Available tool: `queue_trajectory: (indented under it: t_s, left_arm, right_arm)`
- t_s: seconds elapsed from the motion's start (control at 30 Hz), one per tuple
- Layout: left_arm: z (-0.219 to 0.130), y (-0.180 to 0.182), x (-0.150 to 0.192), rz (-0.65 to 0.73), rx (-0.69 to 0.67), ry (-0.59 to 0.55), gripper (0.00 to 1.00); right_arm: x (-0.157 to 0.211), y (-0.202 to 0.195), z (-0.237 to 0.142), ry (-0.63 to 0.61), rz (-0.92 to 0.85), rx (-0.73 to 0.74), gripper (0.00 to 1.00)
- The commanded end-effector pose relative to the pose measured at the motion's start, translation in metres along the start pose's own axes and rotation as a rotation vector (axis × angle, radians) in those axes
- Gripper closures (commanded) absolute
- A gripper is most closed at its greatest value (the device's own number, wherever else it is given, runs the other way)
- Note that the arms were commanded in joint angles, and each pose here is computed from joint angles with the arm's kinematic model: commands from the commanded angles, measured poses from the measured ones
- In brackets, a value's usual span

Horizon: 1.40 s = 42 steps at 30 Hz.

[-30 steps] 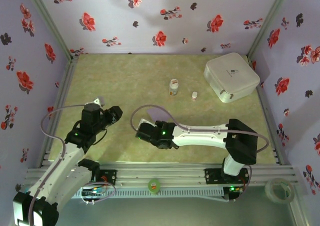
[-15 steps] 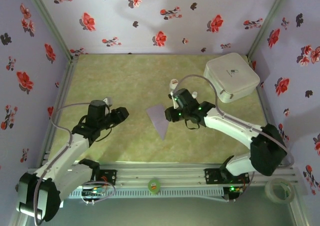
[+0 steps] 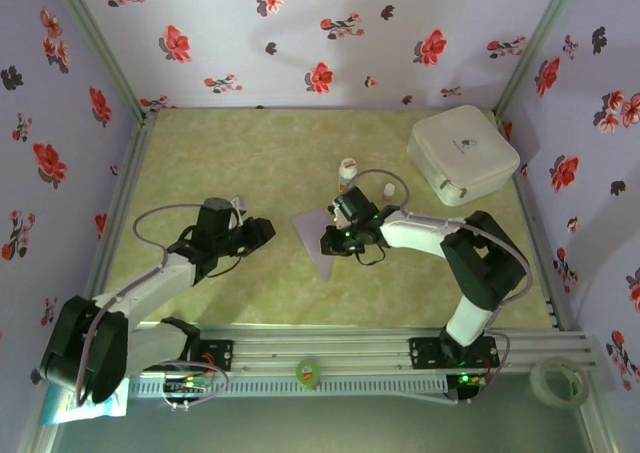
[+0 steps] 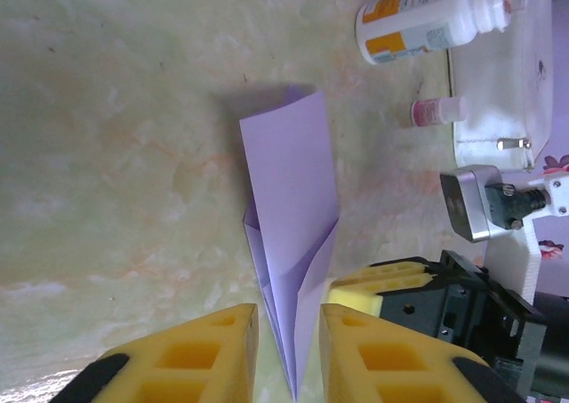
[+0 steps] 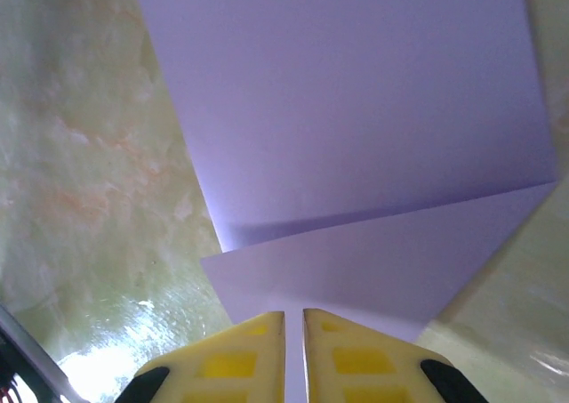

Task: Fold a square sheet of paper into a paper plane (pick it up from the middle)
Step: Rotate the paper at the center of the table.

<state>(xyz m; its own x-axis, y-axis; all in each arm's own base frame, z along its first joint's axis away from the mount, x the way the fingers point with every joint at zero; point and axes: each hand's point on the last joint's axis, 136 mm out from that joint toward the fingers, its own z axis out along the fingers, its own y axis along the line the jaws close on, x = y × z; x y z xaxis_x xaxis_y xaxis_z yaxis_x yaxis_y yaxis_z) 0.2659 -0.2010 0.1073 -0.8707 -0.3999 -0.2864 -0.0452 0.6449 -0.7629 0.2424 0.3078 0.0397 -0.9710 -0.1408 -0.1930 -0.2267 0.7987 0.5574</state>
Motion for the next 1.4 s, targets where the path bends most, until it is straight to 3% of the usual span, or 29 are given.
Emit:
queue_trajectory:
  t_s: [0.0, 0.23, 0.6, 0.87, 1.03, 1.23, 1.37]
  left_arm:
    - [0.006, -0.014, -0.003, 0.008, 0.049, -0.001, 0.76]
    - [0.024, -0.02, -0.008, 0.005, 0.059, 0.012, 0.78]
    - [0.068, -0.024, -0.008, -0.048, 0.068, 0.084, 0.85]
    - [0.113, -0.032, 0.003, -0.091, 0.123, 0.161, 0.89]
    - [0.135, -0.014, 0.012, -0.115, 0.077, 0.196, 0.9]
    - [0.139, 0.023, 0.027, -0.16, -0.045, 0.215, 0.94]
    - [0.137, 0.039, 0.035, -0.16, -0.097, 0.232, 0.94]
  right_arm:
    - [-0.007, 0.007, 0.008, -0.011, -0.006, 0.002, 0.88]
    - [0.004, -0.013, 0.024, -0.023, 0.092, 0.107, 0.9]
    - [0.023, -0.034, 0.035, -0.098, 0.427, 0.083, 0.91]
    - [0.017, -0.022, 0.029, -0.118, 0.46, 0.055, 0.9]
    - [0.015, -0.014, 0.029, -0.107, 0.472, 0.027, 0.89]
    - [0.0, 0.003, 0.002, -0.16, 0.427, -0.021, 0.75]
    - [-0.011, -0.022, -0.029, -0.235, 0.468, 0.029, 0.68]
